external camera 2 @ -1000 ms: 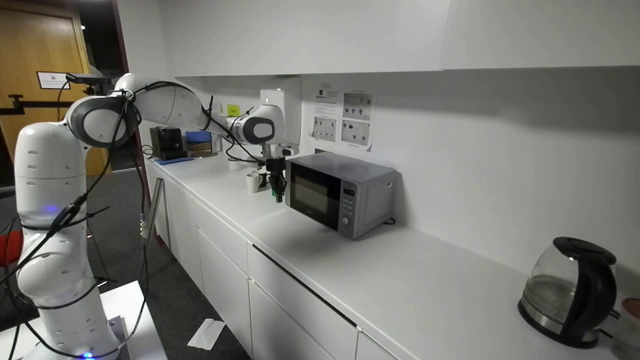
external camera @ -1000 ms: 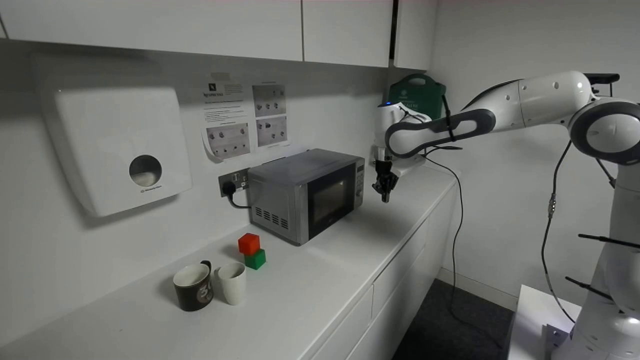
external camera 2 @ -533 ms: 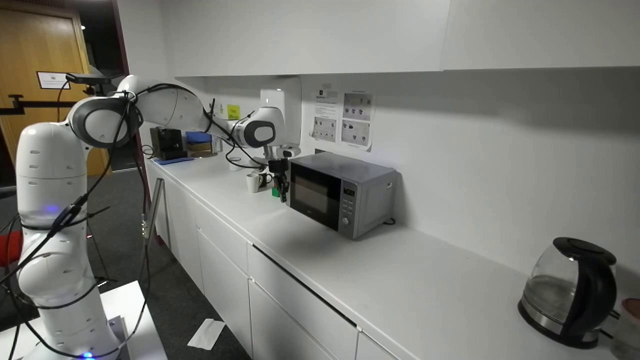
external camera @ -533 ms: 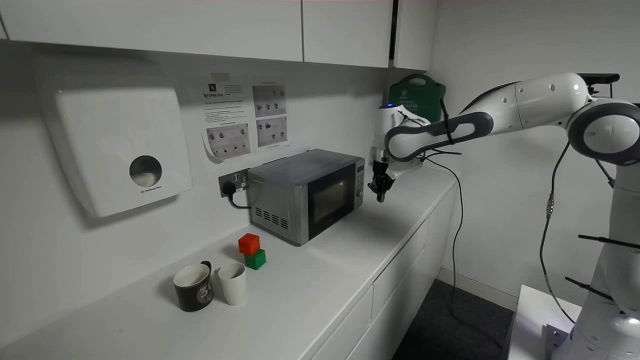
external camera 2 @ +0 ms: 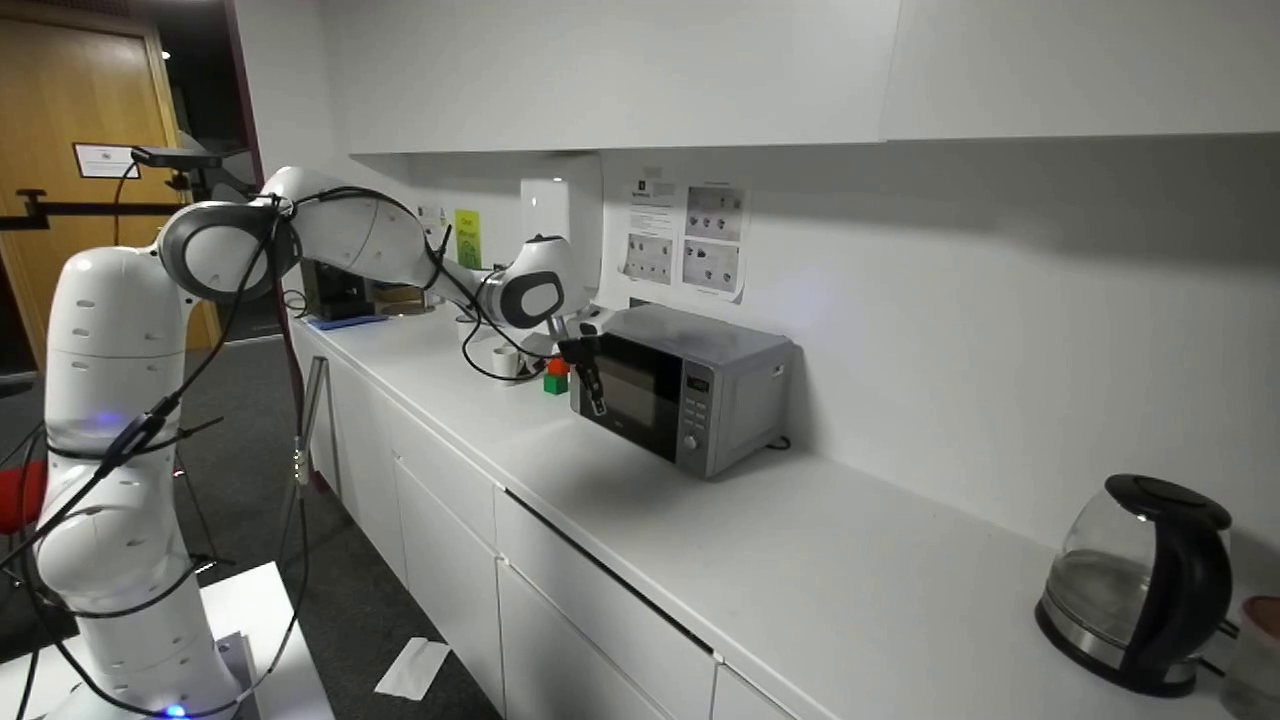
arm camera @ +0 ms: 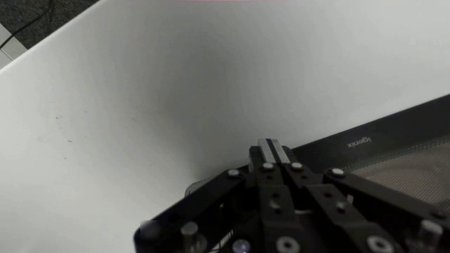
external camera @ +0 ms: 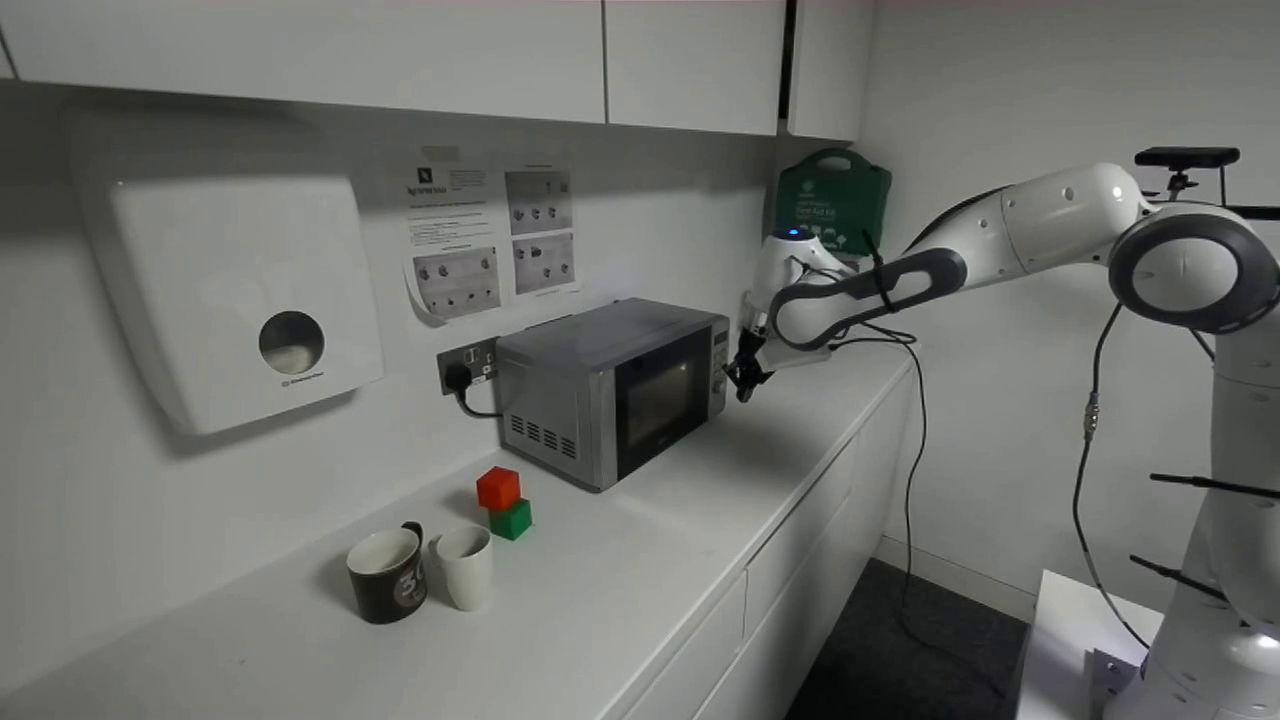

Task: Turn off the microwave

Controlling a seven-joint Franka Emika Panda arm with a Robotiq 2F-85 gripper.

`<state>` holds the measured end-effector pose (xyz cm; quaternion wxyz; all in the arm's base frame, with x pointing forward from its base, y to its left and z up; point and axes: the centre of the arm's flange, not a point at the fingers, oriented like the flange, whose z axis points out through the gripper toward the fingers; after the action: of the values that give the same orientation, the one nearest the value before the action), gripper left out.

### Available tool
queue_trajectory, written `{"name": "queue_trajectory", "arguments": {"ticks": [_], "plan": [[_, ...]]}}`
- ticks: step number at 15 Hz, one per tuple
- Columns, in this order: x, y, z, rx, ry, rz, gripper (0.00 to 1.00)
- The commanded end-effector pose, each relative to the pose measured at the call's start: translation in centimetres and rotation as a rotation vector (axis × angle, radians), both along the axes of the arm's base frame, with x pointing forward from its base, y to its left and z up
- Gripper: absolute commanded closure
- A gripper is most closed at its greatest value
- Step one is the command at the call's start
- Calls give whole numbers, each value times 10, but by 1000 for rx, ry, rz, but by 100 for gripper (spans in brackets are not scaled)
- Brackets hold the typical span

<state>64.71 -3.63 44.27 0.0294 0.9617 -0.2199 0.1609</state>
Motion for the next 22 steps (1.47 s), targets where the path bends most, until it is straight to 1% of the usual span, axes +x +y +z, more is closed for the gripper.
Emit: {"name": "queue_trajectory", "arguments": {"ticks": [1,4,7,9,17,22], "plan": [[13,-13,-13,-3,-113,-39,100],[27,-21,-22,-10,-172,-27,100],[40,-25,-29,-15,-199,-18,100],[43,-31,-31,-16,-200,-28,100],[40,-87,-24,-29,-214,-137,100],[53,-86,-24,3,-232,-150,100]]}}
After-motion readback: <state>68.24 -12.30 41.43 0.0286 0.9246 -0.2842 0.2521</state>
